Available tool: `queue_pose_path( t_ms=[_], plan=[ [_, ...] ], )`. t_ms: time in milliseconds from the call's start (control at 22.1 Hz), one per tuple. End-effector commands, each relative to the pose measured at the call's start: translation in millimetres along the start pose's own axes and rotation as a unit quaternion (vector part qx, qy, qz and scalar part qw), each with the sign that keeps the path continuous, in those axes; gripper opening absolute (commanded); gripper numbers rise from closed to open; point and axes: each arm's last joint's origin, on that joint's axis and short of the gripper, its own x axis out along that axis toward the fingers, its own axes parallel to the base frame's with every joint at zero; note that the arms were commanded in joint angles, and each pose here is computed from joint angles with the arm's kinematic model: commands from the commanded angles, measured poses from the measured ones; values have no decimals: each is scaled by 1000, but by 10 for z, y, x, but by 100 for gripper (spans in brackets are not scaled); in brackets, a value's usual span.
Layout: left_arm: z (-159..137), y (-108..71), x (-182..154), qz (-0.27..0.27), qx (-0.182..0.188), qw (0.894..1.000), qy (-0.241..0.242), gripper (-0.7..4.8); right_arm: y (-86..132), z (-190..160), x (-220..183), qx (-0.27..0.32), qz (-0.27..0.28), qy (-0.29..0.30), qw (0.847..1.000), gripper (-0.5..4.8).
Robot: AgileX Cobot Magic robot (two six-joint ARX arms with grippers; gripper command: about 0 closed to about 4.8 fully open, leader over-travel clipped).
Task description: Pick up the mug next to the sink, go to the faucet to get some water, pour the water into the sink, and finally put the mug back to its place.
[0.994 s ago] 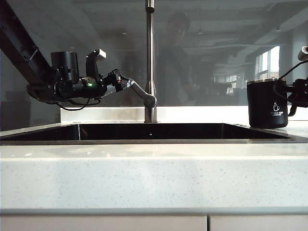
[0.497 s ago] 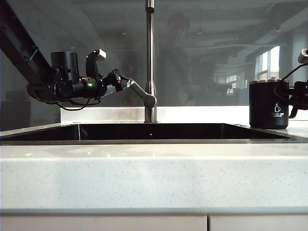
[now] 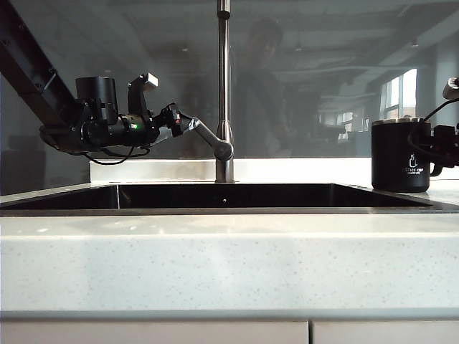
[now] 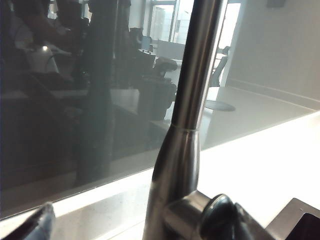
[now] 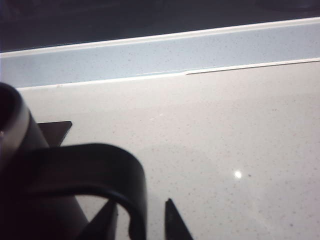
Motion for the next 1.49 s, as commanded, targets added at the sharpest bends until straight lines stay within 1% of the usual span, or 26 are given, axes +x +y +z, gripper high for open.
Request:
queue_pose_path(
  t_ms=[45,226,407,723,858,994,1084,1130,1175,1220,1356,1446,1491],
  plan=[
    [25,2,1,2,3,1000,-5,458,6,37,0,-1,3,-7,1000,146],
    [25,2,1,2,3,1000,-5,458,9,42,-37,1,0,-8,1000,148],
    [23,2,1,2,3,1000,-4,458,17,35,-231,3,-28,-8,1000,149],
    [23,2,1,2,3,1000,-5,458,61,91,-499,41,-27,-28,998,149],
    [20,3,1,2,2,1000,-3,458,93,137,-652,42,-25,-42,998,149],
    [16,4,1,3,1,1000,-1,458,118,165,-810,66,-22,-53,996,149],
    [16,4,1,3,1,1000,-1,458,140,167,-907,78,-9,-56,995,146],
    [15,4,1,3,1,1000,-1,458,163,167,-994,84,10,-57,995,91],
    [14,4,1,3,0,1000,0,458,174,166,-1035,85,20,-57,995,54],
    [10,5,1,3,-1,1000,1,458,203,160,-1127,84,47,-57,994,-7],
    [-8,9,0,5,-7,1000,10,458,246,136,-1292,102,88,-56,989,-7],
    [-18,11,0,6,-10,1000,14,458,265,136,-1322,99,114,-53,987,-6],
    [-22,12,0,6,-11,1000,16,458,263,128,-1318,99,113,-51,987,-6]
  ],
)
